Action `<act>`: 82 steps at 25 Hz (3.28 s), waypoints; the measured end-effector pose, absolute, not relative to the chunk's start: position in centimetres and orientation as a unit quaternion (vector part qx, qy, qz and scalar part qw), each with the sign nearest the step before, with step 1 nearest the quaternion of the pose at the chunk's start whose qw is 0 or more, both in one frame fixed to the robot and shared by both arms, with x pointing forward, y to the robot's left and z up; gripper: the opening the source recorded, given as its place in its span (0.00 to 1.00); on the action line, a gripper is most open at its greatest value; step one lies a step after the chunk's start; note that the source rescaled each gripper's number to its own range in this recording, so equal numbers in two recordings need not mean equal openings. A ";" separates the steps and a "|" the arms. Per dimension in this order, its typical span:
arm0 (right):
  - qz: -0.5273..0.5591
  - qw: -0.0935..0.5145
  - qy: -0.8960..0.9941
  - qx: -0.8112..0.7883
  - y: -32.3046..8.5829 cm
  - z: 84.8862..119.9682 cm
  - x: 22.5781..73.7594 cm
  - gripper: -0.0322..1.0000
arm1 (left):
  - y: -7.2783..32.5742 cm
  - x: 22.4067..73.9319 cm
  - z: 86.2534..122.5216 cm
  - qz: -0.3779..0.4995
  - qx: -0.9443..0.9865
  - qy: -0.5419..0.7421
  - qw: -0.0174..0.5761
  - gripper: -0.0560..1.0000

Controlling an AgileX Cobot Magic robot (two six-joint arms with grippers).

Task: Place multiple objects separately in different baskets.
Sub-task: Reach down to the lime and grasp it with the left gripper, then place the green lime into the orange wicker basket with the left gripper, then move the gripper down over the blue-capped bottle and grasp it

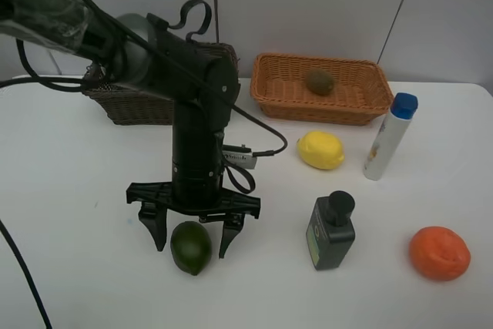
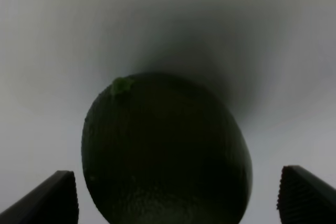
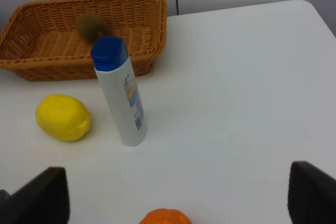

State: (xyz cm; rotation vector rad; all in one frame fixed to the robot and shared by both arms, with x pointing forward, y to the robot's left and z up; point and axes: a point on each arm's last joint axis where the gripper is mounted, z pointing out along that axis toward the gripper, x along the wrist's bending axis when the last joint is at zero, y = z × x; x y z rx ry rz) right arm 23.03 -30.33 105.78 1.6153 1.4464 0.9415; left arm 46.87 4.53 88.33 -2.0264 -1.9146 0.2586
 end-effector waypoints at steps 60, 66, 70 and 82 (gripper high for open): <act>0.369 0.379 0.566 0.632 -30.3 105.8 23.0 0.98 | 0.9 70.5 97.7 -0.172 -0.757 -0.479 -0.409 0.66; 0.369 0.379 0.566 0.632 -30.3 105.8 23.0 0.98 | 0.3 70.8 94.2 -0.165 -0.770 -0.477 -0.391 0.96; 0.369 0.379 0.566 0.632 -30.3 105.8 23.0 0.98 | 0.2 70.9 94.6 -0.169 -0.766 -0.475 -0.398 1.00; 0.369 0.379 0.566 0.632 -30.3 105.8 23.0 0.98 | 2.0 67.4 105.3 -0.094 -0.833 -0.476 -0.265 1.00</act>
